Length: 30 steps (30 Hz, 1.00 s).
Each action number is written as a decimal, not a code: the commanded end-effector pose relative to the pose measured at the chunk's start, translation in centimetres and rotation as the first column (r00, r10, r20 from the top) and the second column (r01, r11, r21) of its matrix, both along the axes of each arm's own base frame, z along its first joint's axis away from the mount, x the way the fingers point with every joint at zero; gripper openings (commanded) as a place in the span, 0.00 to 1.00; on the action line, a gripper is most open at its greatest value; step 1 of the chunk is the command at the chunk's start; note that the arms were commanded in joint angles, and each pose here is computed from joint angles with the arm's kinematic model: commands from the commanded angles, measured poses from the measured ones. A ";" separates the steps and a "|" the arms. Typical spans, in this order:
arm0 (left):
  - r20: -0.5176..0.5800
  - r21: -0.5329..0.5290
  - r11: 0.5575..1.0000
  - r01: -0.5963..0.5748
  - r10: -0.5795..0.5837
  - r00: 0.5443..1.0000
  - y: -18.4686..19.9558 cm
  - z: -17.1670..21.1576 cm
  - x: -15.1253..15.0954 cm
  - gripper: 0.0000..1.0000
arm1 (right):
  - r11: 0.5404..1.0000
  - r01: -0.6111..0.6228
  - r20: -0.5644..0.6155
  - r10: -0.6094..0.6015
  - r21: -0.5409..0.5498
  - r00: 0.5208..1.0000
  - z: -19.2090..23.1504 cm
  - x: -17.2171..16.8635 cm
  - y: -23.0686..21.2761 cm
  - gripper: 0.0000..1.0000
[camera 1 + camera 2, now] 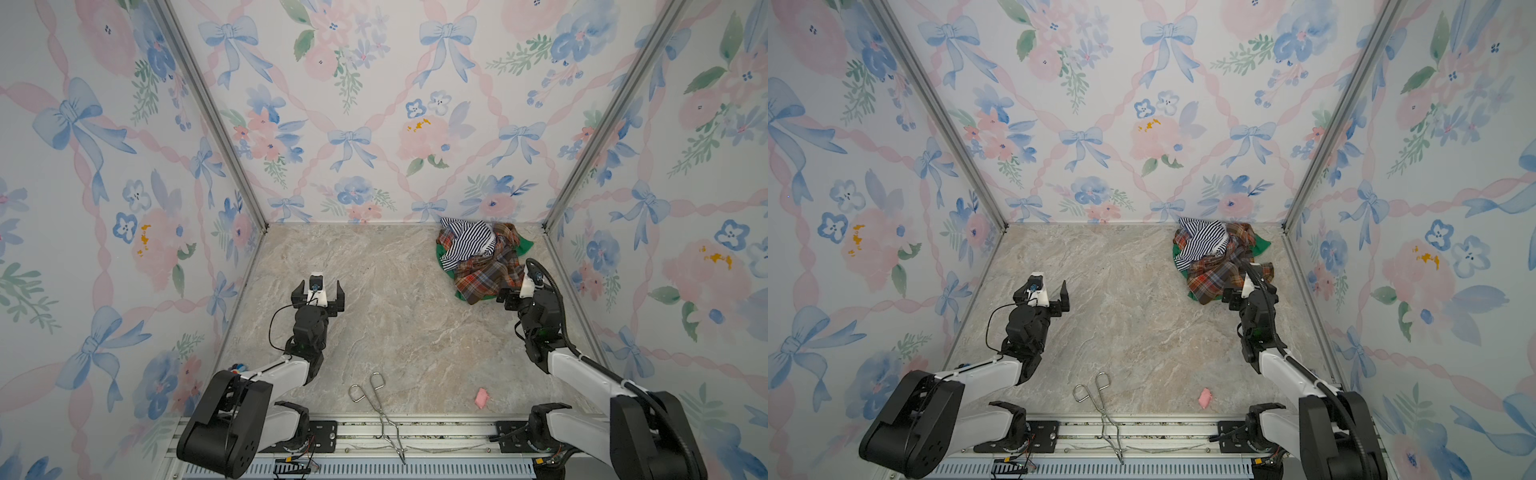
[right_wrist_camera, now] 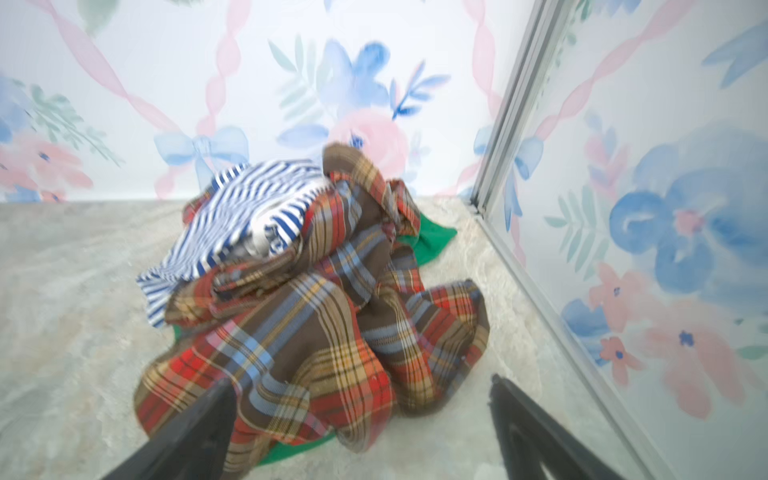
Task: Pick out a specific cloth from the pile
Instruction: 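Raise both arms and move the right gripper toward the clothes pile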
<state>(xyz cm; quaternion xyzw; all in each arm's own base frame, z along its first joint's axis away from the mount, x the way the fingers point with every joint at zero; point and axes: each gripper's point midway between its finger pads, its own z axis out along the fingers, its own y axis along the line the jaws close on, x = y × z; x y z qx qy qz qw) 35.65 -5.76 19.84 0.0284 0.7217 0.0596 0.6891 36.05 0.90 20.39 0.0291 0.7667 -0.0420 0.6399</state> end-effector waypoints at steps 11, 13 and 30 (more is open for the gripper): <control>-0.242 0.131 0.501 0.856 -0.821 0.517 -23.9 8.4 -11.2 0.98 | 0.918 0.256 -0.562 -0.045 0.302 0.826 -7.0 -7.6 -0.4 0.97; -0.263 0.213 0.440 0.872 -0.834 0.485 -25.3 8.6 -12.6 0.98 | 0.885 0.278 -0.576 -0.012 0.374 0.817 -8.5 -7.5 -0.3 0.98; -0.255 0.271 0.534 0.801 -0.763 0.594 -23.3 6.1 -8.8 0.98 | 0.998 -0.004 -0.646 0.042 0.060 0.762 -6.6 0.2 9.5 0.55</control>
